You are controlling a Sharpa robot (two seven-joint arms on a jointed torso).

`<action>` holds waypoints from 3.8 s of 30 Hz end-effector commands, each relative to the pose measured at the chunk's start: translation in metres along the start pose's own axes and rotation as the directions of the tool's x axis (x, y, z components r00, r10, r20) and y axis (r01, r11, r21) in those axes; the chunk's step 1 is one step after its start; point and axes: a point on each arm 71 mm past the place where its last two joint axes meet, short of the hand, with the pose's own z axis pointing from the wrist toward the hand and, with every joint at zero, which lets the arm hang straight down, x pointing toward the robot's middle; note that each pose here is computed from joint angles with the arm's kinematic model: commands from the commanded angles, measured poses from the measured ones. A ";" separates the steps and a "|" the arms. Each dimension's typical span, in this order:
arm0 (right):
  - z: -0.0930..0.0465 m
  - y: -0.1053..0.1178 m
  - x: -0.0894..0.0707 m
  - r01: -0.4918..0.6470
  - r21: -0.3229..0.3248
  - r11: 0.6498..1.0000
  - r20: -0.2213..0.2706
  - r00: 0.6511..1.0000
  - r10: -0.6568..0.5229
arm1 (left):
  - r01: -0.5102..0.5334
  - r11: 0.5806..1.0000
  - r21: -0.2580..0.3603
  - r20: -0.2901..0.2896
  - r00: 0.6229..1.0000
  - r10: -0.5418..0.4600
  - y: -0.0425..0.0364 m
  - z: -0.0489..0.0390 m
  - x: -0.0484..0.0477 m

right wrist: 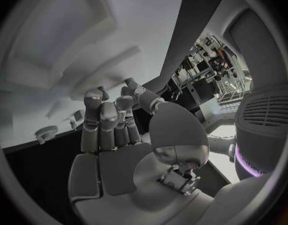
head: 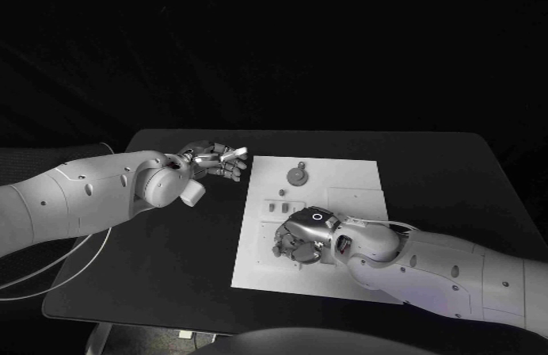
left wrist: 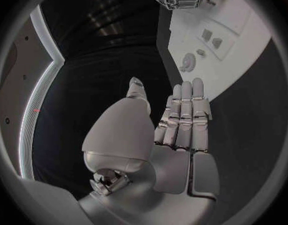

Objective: Assemble the parts on the task board

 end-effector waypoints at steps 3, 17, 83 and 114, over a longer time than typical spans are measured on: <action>0.000 -0.001 0.002 0.008 0.008 1.000 -0.022 1.000 -0.008 | 0.000 1.000 0.007 -0.015 1.000 0.000 -0.0016 0.0002 0.0020; -0.002 -0.002 0.002 0.016 0.017 1.000 -0.019 1.000 -0.016 | 0.000 1.000 0.006 -0.016 1.000 0.000 -0.0014 0.0000 0.0019; -0.127 -0.113 -0.081 -0.674 0.319 0.666 0.104 0.724 0.682 | -0.045 0.998 0.041 -0.030 0.998 0.047 -0.0053 0.0135 0.0089; -0.130 -0.106 -0.047 -0.339 0.696 0.633 0.003 0.883 0.469 | -0.121 0.992 -0.028 -0.017 0.993 0.120 0.0050 0.0119 0.0265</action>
